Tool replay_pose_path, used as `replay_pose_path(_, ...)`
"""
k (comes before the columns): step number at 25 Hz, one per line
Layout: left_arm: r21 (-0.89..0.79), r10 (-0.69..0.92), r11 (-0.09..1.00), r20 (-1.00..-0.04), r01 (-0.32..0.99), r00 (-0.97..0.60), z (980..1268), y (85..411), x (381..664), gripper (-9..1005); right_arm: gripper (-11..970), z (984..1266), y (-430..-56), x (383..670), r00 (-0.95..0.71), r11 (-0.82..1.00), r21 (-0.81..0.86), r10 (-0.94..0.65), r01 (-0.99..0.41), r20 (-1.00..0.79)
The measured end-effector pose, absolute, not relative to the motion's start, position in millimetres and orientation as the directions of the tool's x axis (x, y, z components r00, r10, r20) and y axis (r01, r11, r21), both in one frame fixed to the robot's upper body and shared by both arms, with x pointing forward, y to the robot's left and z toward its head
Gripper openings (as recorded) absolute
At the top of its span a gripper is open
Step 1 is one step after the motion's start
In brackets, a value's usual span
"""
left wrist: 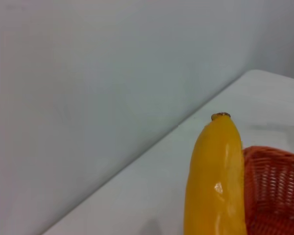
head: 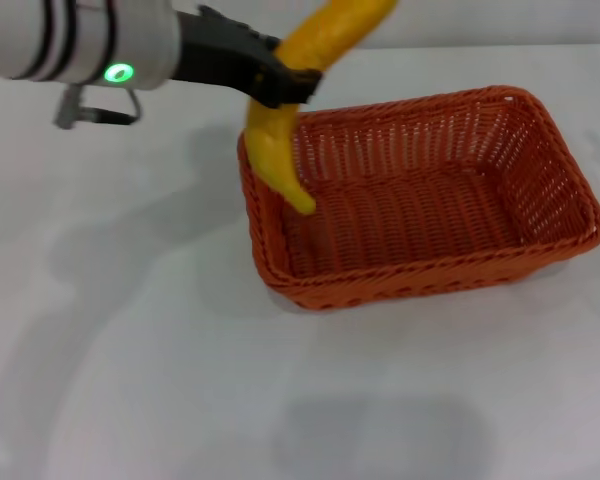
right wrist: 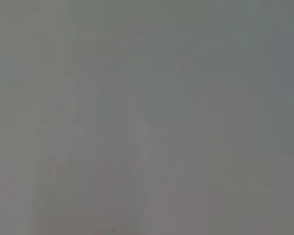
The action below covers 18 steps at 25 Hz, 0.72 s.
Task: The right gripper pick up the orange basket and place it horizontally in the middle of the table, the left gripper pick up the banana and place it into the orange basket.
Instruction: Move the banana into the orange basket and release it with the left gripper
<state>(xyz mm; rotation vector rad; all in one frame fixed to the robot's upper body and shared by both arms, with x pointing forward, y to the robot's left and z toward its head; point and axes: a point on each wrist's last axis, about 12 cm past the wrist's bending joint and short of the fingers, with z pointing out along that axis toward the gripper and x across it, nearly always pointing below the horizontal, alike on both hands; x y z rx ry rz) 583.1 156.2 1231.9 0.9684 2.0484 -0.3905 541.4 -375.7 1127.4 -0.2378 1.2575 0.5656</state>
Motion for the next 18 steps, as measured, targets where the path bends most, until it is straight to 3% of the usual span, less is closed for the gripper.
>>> replay_pose_path(9,0.012,0.503,0.561,-0.800,0.828,-0.328,1210.0,121.1,589.8,510,709,1126.4,-373.8,541.2,0.194,0.839,0.138,0.276,-0.526,-0.941)
replay_pose_path(18,-0.034,0.480,0.560,-0.801,0.828,-0.358,1194.5,116.8,596.8,511,709,1126.3,-372.4,540.5,0.197,0.836,0.137,0.279,-0.531,-0.940)
